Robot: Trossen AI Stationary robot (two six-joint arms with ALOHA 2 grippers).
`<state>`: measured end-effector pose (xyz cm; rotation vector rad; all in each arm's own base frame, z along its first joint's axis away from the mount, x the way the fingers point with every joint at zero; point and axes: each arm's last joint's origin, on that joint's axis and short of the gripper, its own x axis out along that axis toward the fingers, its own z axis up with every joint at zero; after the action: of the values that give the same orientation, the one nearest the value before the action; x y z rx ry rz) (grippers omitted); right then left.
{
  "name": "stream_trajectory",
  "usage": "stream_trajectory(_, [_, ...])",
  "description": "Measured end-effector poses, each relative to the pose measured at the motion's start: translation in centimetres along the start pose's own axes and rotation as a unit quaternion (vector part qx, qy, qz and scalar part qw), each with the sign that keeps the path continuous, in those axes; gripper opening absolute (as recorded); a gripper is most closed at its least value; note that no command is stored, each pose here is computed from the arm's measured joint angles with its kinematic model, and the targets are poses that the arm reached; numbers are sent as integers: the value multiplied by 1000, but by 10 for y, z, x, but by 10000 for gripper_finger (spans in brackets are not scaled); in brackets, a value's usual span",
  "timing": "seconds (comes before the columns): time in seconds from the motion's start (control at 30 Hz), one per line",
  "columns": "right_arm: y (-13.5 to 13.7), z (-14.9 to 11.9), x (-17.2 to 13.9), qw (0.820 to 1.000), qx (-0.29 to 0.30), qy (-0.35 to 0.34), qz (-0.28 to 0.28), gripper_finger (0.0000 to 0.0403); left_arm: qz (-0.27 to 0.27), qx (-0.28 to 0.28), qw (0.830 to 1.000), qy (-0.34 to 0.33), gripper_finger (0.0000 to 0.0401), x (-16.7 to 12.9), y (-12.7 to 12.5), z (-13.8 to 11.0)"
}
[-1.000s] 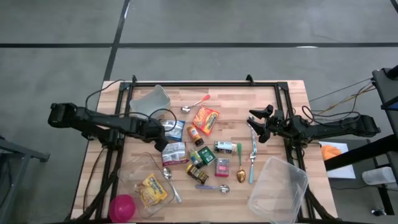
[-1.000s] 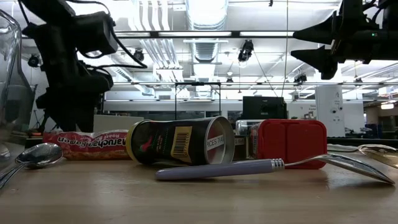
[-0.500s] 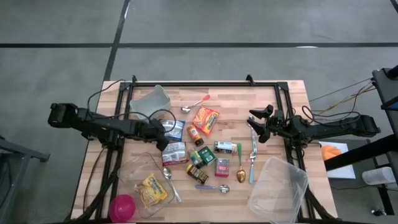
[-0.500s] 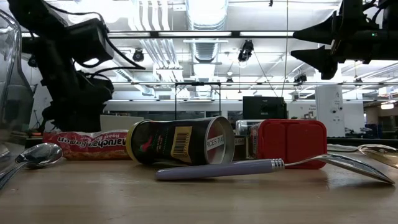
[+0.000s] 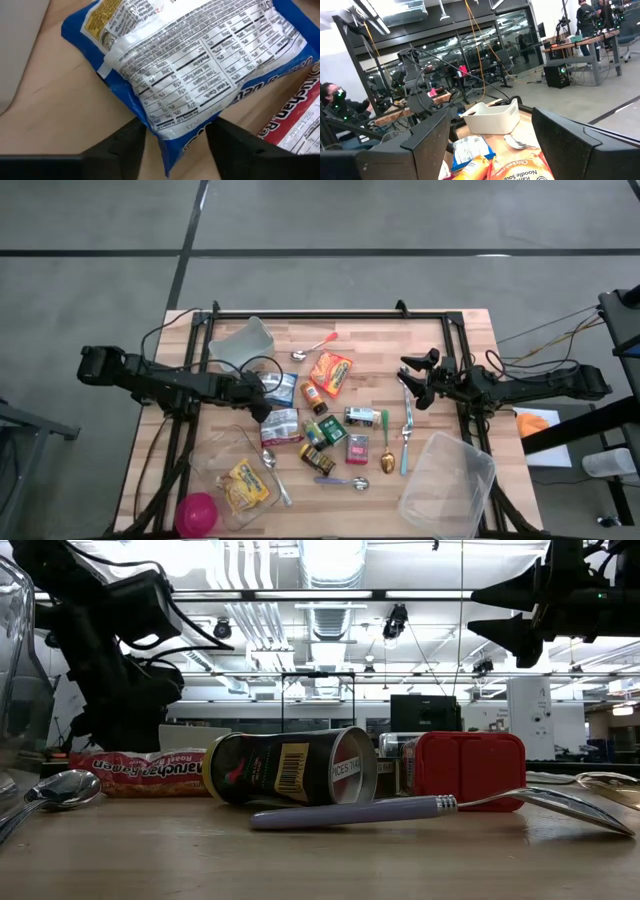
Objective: Pick & Place Food Item
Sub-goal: Put the blue noodle pack into the transparent bin
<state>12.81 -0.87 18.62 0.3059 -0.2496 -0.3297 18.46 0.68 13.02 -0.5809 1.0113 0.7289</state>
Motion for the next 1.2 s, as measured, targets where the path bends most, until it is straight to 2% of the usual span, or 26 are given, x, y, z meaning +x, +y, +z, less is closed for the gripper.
stream_trajectory(0.23, [0,0,0,1000,0,0,0,276,-6,-2,1000,-7,87,0,-1,1])
stream_trajectory(0.47, [0,0,0,1000,0,0,0,276,-9,-3,1000,-9,13,0,-2,2])
stream_trajectory(0.9, [0,0,0,1000,0,0,0,276,-14,-2,1000,-13,9,-2,-3,3])
stream_trajectory(1.2, [0,0,0,1000,0,1,0,276,-44,35,998,-43,9,-18,-15,19])
